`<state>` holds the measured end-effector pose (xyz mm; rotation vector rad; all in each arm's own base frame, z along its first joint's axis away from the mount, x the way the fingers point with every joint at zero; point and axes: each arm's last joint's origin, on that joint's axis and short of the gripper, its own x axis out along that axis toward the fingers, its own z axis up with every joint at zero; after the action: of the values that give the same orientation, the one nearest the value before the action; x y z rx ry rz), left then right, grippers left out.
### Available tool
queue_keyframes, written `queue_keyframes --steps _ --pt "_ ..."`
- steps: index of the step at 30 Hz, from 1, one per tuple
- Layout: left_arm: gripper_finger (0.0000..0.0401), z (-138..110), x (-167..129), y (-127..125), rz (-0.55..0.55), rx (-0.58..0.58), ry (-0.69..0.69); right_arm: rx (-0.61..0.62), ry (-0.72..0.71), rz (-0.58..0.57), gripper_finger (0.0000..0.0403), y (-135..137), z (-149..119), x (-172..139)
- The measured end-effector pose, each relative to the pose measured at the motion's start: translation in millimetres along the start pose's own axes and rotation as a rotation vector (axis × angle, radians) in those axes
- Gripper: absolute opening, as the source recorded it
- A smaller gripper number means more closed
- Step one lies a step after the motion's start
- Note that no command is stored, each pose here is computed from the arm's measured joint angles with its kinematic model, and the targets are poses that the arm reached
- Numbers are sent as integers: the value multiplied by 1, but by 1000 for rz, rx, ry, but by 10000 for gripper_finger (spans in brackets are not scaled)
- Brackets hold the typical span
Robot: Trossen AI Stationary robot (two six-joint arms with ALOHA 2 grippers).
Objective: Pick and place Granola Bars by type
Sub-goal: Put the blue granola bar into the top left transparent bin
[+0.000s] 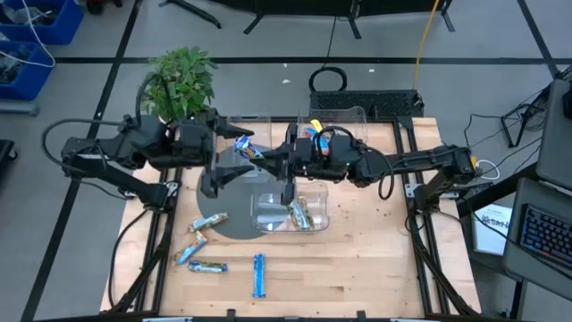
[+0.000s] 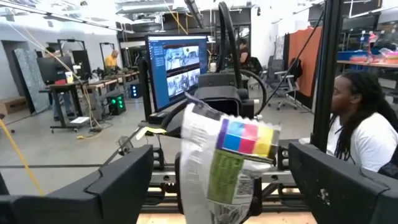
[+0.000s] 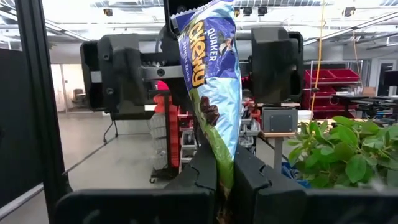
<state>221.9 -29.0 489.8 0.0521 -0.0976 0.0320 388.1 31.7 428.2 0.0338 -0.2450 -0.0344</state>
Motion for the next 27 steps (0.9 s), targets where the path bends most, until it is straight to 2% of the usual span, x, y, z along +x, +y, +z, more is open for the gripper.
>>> queue_keyframes --steps 3,20,23,27 --pt "334 -2 3 -1 -1 6 7 -1 5 0 6 0 0 0" --pt "89 -4 6 0 1 -22 21 -36 7 0 7 0 -1 0" --pt "45 -5 6 0 6 -18 27 -55 10 -1 26 0 -1 0" --pt "38 -6 6 0 20 8 36 -100 57 4 75 0 -2 -2"
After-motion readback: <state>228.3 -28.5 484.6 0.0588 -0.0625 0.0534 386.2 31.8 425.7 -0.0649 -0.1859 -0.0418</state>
